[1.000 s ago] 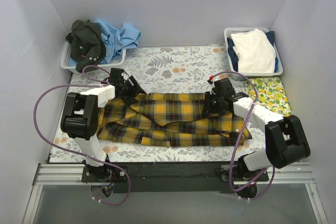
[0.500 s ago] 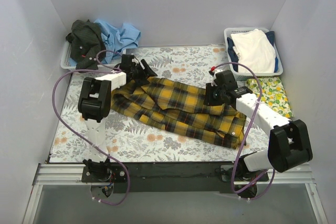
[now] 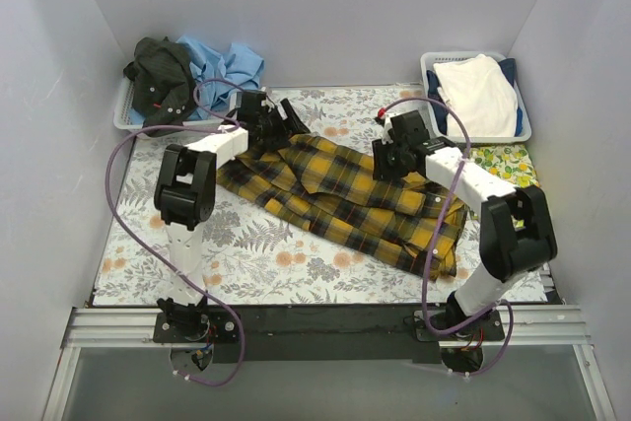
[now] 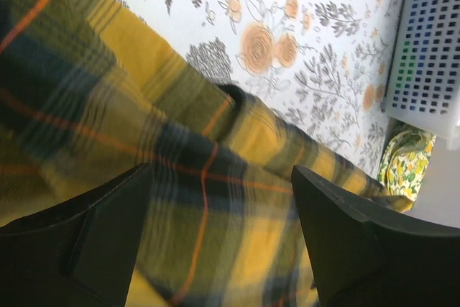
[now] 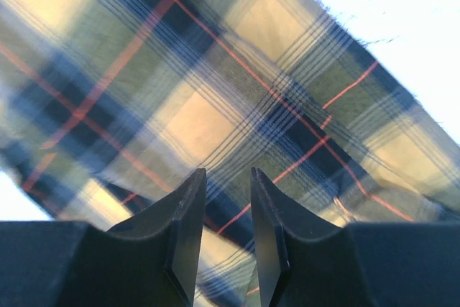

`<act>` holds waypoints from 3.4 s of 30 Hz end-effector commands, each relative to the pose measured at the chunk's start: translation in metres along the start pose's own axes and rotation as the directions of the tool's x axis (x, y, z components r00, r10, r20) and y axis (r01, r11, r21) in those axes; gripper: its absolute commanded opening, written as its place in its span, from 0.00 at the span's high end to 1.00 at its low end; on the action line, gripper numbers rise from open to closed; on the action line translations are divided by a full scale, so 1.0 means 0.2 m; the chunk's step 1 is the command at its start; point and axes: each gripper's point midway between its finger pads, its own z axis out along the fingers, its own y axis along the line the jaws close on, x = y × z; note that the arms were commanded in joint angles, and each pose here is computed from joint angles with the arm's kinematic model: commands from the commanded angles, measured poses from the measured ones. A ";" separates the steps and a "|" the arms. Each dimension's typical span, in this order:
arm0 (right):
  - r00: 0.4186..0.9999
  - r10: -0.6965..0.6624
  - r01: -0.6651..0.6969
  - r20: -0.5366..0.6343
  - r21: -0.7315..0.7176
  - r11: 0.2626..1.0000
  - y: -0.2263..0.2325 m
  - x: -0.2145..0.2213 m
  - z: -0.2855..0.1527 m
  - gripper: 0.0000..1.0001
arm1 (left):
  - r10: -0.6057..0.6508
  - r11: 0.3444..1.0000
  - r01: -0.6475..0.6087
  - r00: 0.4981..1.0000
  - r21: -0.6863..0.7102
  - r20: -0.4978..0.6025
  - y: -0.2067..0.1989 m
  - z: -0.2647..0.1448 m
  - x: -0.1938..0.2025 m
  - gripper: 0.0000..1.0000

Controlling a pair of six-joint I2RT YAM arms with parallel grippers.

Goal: Fold and stack the long sleeve shirts
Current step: Fold the shirt

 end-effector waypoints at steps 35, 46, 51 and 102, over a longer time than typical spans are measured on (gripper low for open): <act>0.831 0.316 -0.273 -0.459 0.159 0.949 -0.04 0.99 -0.16 0.64 | 0.007 0.975 -0.033 0.993 -0.218 -0.120 0.33 -0.08 0.36 0.26; 0.895 0.233 -0.242 -0.380 0.025 0.970 0.03 0.75 -0.08 0.64 | 0.074 0.996 -0.076 0.997 -0.053 -0.034 0.07 0.32 0.14 0.22; 0.933 0.161 -0.198 -0.321 -0.088 0.976 0.13 0.45 0.01 0.64 | 0.092 0.996 -0.091 0.992 -0.017 0.085 -0.07 0.45 -0.14 0.19; 0.851 -0.134 0.010 -0.507 -0.241 0.971 0.79 1.06 0.00 0.57 | 0.128 0.974 -0.100 0.984 -0.202 0.128 -0.02 -0.99 0.35 0.15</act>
